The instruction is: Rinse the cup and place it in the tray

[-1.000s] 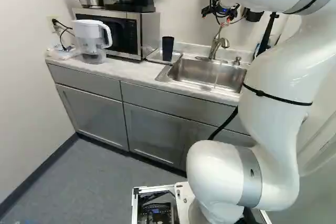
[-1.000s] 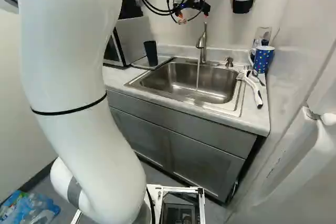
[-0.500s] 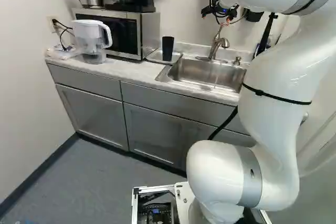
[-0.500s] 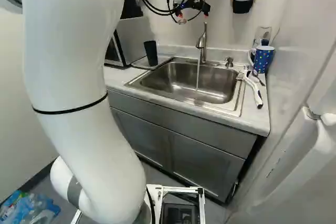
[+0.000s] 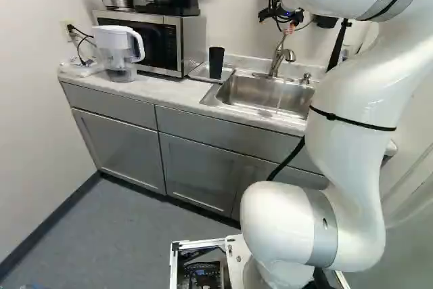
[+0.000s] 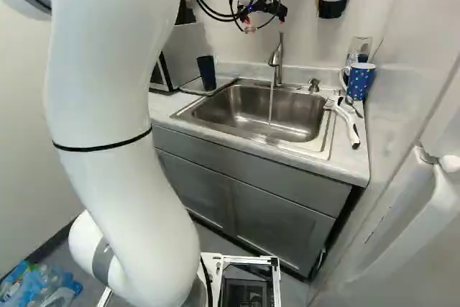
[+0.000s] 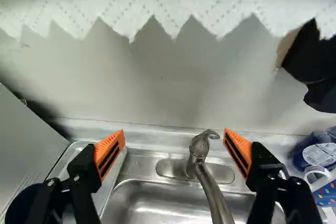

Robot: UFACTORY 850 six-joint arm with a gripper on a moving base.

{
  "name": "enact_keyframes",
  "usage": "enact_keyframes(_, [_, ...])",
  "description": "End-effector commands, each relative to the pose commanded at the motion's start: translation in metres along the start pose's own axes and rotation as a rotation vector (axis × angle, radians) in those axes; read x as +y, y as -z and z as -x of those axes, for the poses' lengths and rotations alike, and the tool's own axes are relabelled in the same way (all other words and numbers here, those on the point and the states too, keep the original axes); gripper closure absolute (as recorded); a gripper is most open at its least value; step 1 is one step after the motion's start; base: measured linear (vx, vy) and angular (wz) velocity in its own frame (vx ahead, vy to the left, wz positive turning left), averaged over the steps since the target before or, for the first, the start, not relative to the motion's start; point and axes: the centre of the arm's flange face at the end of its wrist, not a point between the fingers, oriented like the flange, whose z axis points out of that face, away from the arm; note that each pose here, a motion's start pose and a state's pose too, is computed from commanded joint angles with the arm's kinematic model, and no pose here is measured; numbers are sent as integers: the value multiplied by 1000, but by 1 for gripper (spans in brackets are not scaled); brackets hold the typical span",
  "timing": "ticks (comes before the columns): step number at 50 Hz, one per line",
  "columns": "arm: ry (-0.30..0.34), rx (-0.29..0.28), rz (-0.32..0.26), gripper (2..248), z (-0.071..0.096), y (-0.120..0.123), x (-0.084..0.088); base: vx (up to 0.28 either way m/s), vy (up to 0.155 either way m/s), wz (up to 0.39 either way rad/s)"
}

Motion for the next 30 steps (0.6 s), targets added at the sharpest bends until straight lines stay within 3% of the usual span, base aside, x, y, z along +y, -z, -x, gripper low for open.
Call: enact_keyframes(30, [-1,2,2,3,-4,-11,2,0,0,0])
